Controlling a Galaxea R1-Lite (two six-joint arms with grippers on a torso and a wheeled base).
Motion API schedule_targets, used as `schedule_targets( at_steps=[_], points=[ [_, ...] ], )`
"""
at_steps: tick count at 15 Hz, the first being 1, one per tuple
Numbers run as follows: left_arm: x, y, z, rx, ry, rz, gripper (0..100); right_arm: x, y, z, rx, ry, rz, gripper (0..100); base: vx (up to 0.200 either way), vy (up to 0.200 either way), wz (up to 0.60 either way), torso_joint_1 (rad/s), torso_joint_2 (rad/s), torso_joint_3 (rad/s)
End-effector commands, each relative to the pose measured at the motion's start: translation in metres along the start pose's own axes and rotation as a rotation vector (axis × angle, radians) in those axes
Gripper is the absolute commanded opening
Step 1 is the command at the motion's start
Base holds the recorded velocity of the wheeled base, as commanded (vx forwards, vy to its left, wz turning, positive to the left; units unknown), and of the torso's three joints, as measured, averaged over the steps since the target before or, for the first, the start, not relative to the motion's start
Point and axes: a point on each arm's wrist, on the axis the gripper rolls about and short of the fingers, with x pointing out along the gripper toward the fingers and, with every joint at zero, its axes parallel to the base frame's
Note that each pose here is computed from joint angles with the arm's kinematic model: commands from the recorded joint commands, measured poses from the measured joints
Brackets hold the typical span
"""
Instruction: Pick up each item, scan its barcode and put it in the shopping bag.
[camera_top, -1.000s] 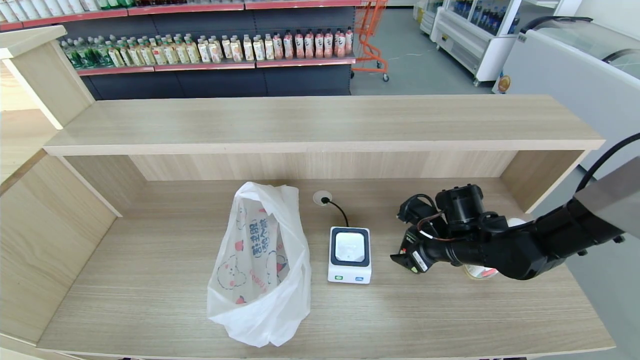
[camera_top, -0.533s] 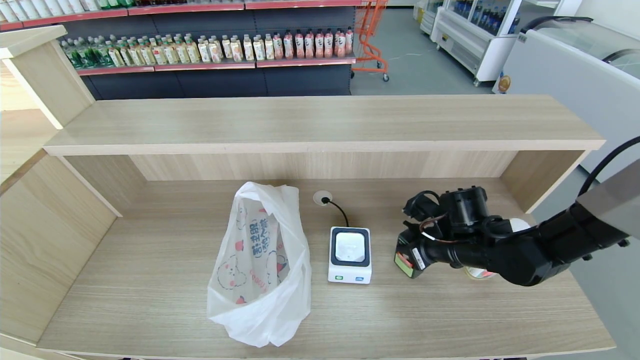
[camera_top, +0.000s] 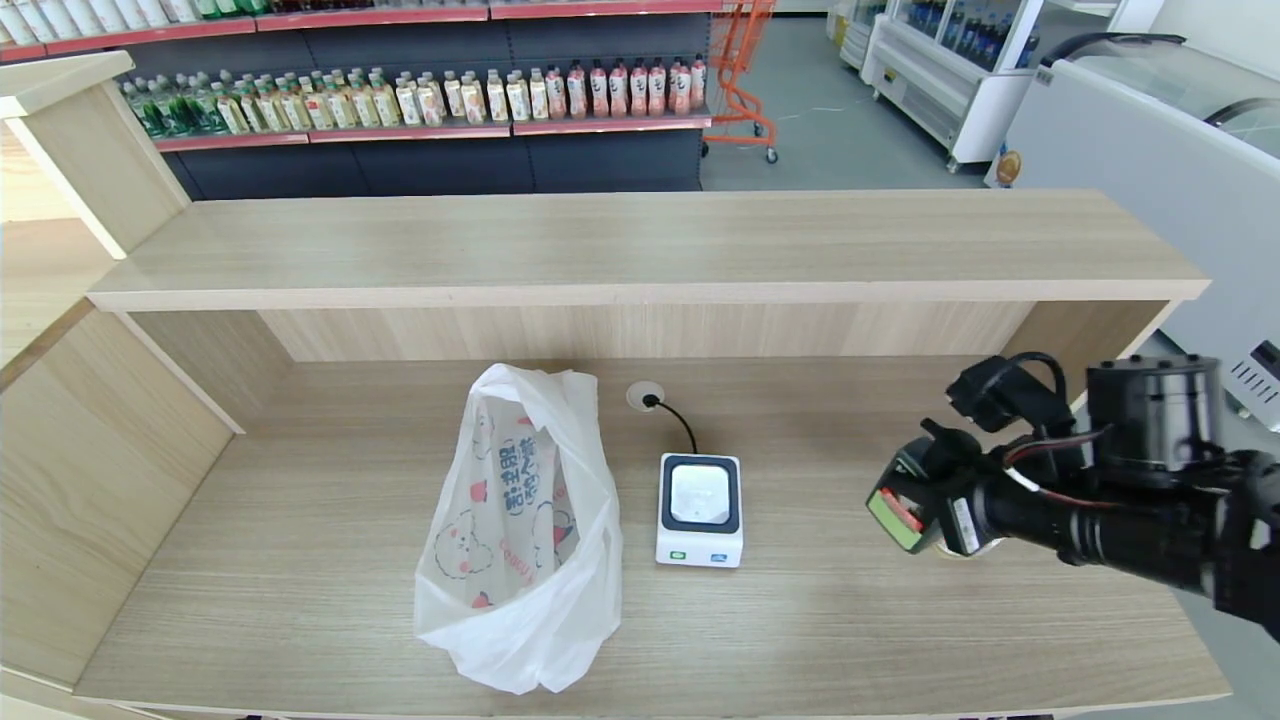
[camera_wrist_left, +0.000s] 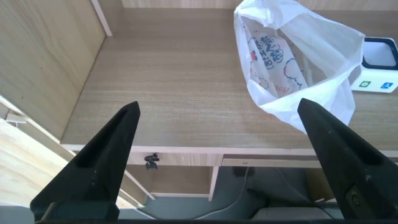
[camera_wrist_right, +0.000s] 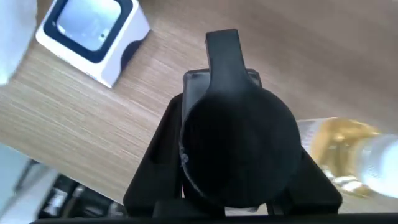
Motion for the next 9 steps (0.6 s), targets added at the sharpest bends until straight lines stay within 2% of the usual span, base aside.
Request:
schedule_targets(
  at_steps=[1,2,3,5,6,7,8,9],
  points=[
    [0.0,0.0,0.0,0.0,0.0,0.0,100,-0.063,-0.009,0.006,-0.269,-0.13,-0.103,0,0.0,0.0,0.0,0.0,0.0,0.0],
    [0.0,0.0,0.0,0.0,0.0,0.0,100,-0.066,-0.008,0.008,-0.386,-0.151,-0.102,0,0.0,0.0,0.0,0.0,0.0,0.0],
    [0.0,0.0,0.0,0.0,0.0,0.0,100,-0.07,-0.007,0.011,-0.559,-0.2,-0.058,0,0.0,0.0,0.0,0.0,0.0,0.0],
    [0.0,0.0,0.0,0.0,0.0,0.0,100,-0.071,-0.003,0.012,-0.993,-0.338,0.052,0,0.0,0.0,0.0,0.0,0.0,0.0],
    [0.0,0.0,0.0,0.0,0.0,0.0,100,-0.068,0.0,0.012,-1.307,-0.45,0.086,0,0.0,0.0,0.0,0.0,0.0,0.0],
    [0.0,0.0,0.0,0.0,0.0,0.0,100,-0.059,0.007,0.007,-1.534,-0.551,0.144,0,0.0,0.0,0.0,0.0,0.0,0.0],
    [0.0,0.0,0.0,0.0,0.0,0.0,100,-0.048,0.023,-0.001,-1.737,-0.644,0.233,0,0.0,0.0,0.0,0.0,0.0,0.0],
    [0.0,0.0,0.0,0.0,0.0,0.0,100,-0.04,0.04,-0.01,-1.882,-0.717,0.339,0,0.0,0.0,0.0,0.0,0.0,0.0]
  ],
)
